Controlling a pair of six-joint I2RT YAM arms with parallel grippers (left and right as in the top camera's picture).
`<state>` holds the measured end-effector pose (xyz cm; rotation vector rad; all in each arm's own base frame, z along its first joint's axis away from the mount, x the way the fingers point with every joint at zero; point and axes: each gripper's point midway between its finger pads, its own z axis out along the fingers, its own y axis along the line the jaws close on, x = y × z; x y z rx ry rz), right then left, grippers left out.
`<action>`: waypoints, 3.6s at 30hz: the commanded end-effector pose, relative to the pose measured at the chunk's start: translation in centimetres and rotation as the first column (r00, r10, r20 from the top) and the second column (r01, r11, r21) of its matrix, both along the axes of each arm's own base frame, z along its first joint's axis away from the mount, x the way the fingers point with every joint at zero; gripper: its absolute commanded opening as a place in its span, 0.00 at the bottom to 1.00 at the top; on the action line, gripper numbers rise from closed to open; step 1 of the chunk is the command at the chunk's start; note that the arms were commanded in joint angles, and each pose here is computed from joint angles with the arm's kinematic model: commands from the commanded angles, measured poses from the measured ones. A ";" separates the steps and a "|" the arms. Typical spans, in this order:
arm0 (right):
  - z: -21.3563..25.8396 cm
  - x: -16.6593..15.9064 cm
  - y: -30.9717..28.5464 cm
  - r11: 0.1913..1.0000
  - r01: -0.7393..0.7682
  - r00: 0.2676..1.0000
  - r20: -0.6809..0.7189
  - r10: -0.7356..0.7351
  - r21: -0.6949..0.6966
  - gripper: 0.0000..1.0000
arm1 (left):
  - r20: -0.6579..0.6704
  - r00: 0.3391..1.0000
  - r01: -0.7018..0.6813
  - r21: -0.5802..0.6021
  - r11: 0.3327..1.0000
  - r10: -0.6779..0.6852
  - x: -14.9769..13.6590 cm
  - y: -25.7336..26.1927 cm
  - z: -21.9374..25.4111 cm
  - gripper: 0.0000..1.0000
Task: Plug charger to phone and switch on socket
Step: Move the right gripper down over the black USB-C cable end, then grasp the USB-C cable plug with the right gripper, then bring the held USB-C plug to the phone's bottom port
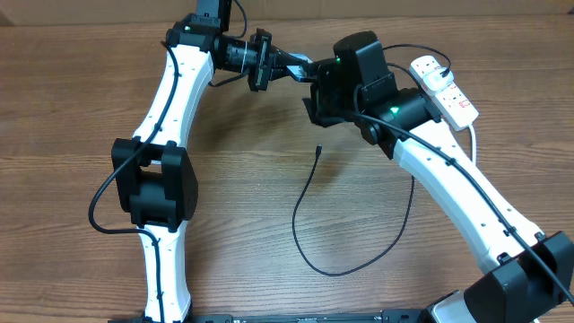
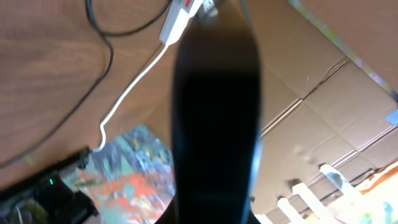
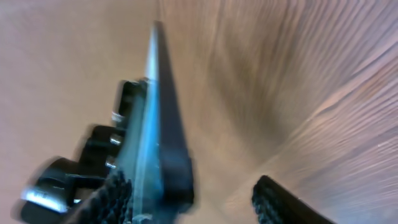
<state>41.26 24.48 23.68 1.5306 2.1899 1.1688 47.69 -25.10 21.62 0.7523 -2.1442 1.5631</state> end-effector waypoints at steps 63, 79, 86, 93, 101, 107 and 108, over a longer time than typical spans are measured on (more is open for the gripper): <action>-23.5 -3.4 -3.8 0.288 -0.721 0.641 -0.451 0.621 -0.630 0.27 | 0.369 0.918 -0.052 0.469 0.882 -0.143 1.4 13.3 -6.3 0.04; -24.8 -4.0 -3.8 0.278 -0.750 0.618 -0.488 0.616 -0.600 0.04 | 0.385 0.910 -0.041 0.455 0.890 -0.154 1.3 13.0 -6.1 0.04; -19.7 -3.8 -0.5 0.404 -0.790 0.583 -0.364 0.726 -0.461 0.04 | 0.469 0.874 0.032 0.207 0.978 -0.128 0.6 9.9 -2.2 0.04; -8.3 -5.4 3.7 0.407 -0.880 0.402 0.076 0.913 -0.244 0.04 | 0.559 0.826 0.074 0.020 0.997 -0.072 0.9 9.1 1.2 0.04; 1.7 -8.6 3.9 0.267 -0.945 0.122 0.555 0.823 -0.188 0.04 | 0.587 0.810 0.164 -0.251 0.954 0.015 -0.4 9.1 6.0 0.04; 2.5 -9.4 5.0 0.228 -0.953 0.063 0.608 0.792 -0.199 0.04 | 0.585 0.811 0.174 -0.256 0.951 0.009 -0.6 8.7 6.0 0.04; 2.7 -9.5 5.2 0.224 -0.953 0.054 0.616 0.786 -0.202 0.04 | 0.584 0.812 0.175 -0.256 0.951 0.008 -0.6 8.6 6.0 0.04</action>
